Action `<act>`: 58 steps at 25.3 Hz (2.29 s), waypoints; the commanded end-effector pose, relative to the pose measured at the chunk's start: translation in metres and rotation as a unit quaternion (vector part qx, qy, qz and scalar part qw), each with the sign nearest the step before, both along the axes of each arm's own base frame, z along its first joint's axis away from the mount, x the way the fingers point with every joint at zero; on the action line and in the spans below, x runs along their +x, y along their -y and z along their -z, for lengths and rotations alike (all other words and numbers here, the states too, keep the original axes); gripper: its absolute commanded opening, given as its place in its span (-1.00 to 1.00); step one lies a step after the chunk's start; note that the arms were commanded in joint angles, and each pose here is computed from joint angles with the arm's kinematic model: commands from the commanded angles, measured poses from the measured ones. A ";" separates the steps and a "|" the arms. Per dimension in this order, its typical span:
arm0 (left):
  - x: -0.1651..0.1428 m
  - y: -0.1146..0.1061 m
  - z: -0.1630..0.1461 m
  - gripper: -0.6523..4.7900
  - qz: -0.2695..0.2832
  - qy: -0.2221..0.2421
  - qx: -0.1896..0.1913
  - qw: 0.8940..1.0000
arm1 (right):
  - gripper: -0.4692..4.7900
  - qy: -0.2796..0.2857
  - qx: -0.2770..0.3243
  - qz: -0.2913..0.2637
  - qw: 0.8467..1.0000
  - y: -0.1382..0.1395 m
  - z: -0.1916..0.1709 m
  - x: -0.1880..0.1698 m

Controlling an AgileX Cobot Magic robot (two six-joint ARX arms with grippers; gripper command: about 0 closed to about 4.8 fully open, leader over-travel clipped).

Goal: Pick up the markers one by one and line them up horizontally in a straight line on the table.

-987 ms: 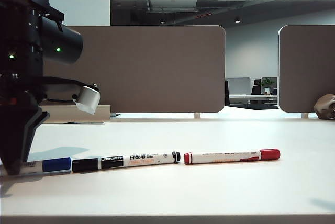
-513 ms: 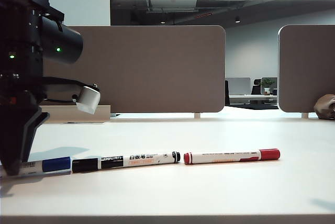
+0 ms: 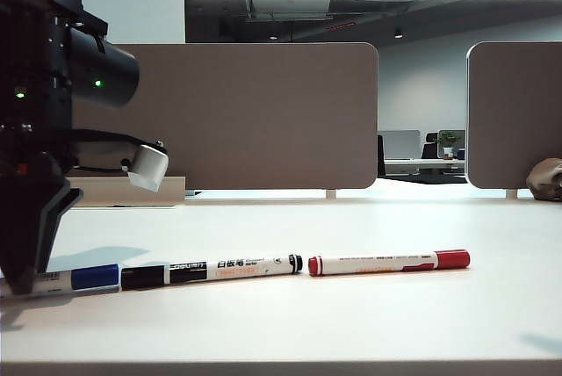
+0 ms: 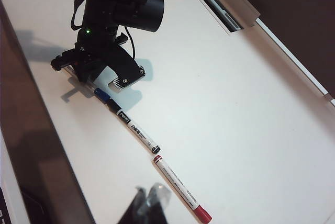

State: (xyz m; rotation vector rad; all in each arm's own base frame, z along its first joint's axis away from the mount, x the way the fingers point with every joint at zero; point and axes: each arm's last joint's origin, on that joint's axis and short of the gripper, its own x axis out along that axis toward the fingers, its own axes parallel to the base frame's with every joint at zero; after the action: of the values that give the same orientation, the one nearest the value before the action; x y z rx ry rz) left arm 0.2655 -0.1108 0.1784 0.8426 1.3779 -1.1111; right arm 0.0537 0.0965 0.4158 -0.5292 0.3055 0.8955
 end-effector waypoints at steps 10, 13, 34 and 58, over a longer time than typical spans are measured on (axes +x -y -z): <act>0.001 0.001 -0.001 0.08 -0.012 0.010 -0.003 1.000 | -0.83 -0.010 0.016 0.002 1.000 0.001 -0.002 -0.001; 0.002 0.001 -0.001 0.08 -0.011 0.012 0.002 1.000 | -0.83 -0.013 0.011 0.002 1.000 0.001 -0.001 -0.001; -0.005 0.000 -0.018 0.08 -0.007 0.043 -0.001 0.999 | -0.83 -0.016 0.009 -0.001 1.000 0.001 0.000 -0.001; -0.051 0.014 -0.095 -0.78 -0.067 0.162 -0.114 0.978 | -0.83 0.022 0.085 0.001 0.996 0.024 -0.009 -0.011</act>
State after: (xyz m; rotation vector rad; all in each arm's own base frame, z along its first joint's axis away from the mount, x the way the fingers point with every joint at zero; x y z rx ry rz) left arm 0.2189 -0.1249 0.2632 0.7772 1.0495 -0.9748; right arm 0.0443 0.0777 0.4197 -0.4397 0.2416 0.9060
